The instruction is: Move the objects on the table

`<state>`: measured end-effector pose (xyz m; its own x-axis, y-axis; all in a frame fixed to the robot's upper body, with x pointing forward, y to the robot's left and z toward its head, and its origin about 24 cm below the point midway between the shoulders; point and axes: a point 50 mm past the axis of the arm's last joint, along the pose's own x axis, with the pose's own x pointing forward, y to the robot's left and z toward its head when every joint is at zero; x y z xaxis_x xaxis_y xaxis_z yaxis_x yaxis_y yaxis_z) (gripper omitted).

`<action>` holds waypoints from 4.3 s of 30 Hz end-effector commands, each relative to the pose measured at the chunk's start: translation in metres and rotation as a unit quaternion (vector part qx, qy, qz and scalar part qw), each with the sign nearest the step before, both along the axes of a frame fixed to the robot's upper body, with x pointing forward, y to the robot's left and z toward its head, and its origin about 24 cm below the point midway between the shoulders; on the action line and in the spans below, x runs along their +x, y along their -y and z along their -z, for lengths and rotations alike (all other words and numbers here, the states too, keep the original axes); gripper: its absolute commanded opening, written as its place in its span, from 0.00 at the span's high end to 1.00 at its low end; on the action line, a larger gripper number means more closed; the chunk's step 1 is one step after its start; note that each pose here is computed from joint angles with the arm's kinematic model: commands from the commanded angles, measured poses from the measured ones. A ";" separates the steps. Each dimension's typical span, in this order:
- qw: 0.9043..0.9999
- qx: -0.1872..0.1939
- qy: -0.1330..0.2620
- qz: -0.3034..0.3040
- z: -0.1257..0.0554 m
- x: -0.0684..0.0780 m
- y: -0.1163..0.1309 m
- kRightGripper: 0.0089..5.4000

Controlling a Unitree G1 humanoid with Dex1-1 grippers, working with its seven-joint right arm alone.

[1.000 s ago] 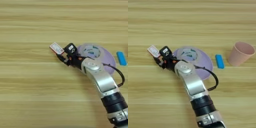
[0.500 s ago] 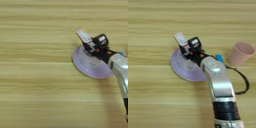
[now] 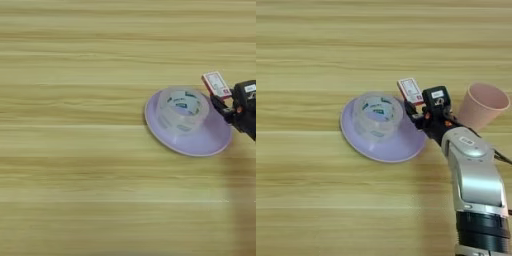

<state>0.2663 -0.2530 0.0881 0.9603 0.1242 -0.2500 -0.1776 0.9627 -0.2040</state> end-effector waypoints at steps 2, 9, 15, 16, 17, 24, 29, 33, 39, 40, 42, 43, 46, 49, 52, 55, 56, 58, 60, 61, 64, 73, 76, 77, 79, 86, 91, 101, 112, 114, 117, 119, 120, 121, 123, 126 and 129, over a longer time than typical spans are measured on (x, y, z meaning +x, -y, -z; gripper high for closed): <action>0.997 -0.025 0.066 0.015 -0.029 0.007 0.012 0.61; 0.997 -0.023 0.056 0.039 -0.023 0.009 0.025 0.61; 0.997 -0.024 0.046 0.065 -0.018 0.008 0.040 0.61; 0.996 -0.024 0.044 0.071 -0.017 0.007 0.043 0.61; 0.996 -0.025 0.043 0.076 -0.016 0.006 0.046 0.61; 0.994 -0.020 0.029 0.101 -0.006 0.006 0.059 0.61; 0.994 -0.013 0.009 0.110 0.007 0.004 0.062 0.61; 0.994 -0.011 0.001 0.113 0.012 0.003 0.063 0.61; 0.994 -0.011 -0.002 0.111 0.015 0.004 0.063 0.56; 0.994 -0.012 -0.002 0.110 0.015 0.004 0.063 0.54; 0.994 -0.012 -0.001 0.109 0.015 0.004 0.063 0.50; 0.994 -0.012 0.000 0.108 0.015 0.004 0.063 0.48; 0.995 -0.014 0.003 0.103 0.014 0.004 0.061 0.39; 0.995 -0.016 0.007 0.101 0.012 0.004 0.060 0.33; 0.995 -0.017 0.017 0.097 0.007 0.005 0.058 0.25; 0.995 -0.025 0.028 0.094 0.002 0.008 0.055 0.18; 0.995 -0.027 0.031 0.093 0.000 0.008 0.055 0.16; 0.995 -0.025 0.038 0.089 -0.003 0.009 0.052 0.09; 0.995 -0.018 0.045 0.083 -0.005 0.010 0.050 0.04; 0.996 -0.016 0.047 0.080 -0.005 0.010 0.048 0.01; 0.996 -0.012 0.053 0.075 -0.007 0.010 0.046 0.00; 0.996 -0.010 0.061 0.068 -0.009 0.010 0.044 0.00; 0.996 -0.009 0.065 0.062 -0.012 0.010 0.041 0.00; 0.996 -0.008 0.065 0.060 -0.012 0.010 0.039 0.00; 0.996 -0.008 0.066 0.056 -0.012 0.011 0.037 0.00; 0.997 -0.007 0.073 0.037 -0.015 0.012 0.026 0.00; 0.996 -0.010 0.085 0.013 -0.024 0.013 0.015 0.00; 0.994 0.001 0.100 -0.033 -0.039 0.016 -0.005 0.00; 0.993 -0.003 0.080 -0.081 -0.031 0.019 -0.032 0.00; 0.994 -0.010 0.072 -0.086 -0.028 0.020 -0.035 0.00; 0.994 -0.021 0.061 -0.091 -0.022 0.021 -0.038 0.00; 0.994 -0.026 0.054 -0.094 -0.020 0.021 -0.039 0.00; 0.994 -0.028 0.052 -0.095 -0.019 0.021 -0.040 0.00; 0.994 -0.030 0.051 -0.095 -0.018 0.022 -0.040 0.00; 0.994 -0.033 0.047 -0.095 -0.018 0.023 -0.039 0.00; 0.994 -0.026 0.028 -0.099 -0.018 0.028 -0.036 0.00; 0.995 -0.013 0.003 -0.101 -0.016 0.031 -0.032 0.00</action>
<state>0.2858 -0.2154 0.0775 0.8999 0.3076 -0.3090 -0.3757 0.9067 -0.1915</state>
